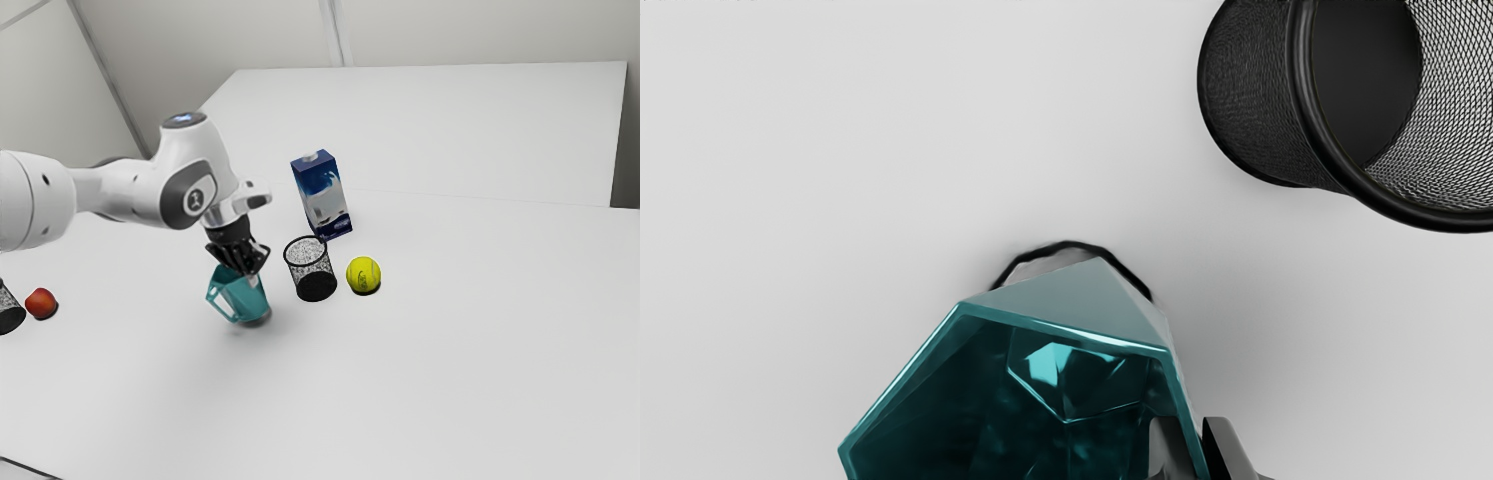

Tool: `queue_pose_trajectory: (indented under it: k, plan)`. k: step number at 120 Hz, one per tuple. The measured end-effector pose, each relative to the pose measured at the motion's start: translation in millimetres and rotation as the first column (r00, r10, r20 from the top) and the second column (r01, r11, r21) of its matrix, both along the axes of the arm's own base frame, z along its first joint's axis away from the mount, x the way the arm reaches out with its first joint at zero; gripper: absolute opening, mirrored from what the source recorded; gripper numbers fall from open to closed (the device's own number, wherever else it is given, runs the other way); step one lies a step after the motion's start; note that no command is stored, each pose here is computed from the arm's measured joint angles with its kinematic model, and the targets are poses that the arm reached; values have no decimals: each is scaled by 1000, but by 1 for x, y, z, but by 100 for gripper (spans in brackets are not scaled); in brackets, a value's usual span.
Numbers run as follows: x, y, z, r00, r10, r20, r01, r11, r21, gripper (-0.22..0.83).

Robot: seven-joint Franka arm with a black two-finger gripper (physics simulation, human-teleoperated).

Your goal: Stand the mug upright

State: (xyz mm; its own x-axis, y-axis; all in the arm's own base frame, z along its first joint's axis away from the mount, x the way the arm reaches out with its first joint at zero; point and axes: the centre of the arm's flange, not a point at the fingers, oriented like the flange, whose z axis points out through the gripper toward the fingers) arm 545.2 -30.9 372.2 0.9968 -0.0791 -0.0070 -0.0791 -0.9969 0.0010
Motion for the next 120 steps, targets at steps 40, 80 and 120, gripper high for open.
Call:
queue_pose_trajectory:
  k: [40, 80, 120]
  plan:
    - [5, -2, -12, 999, 32, 17, -32, 999, 7, 11]
    - [23, -5, 85, 987, 51, 150, -50, 999, -8, 51]
    - [76, 18, 223, 980, 68, 187, -66, 998, -15, 59]
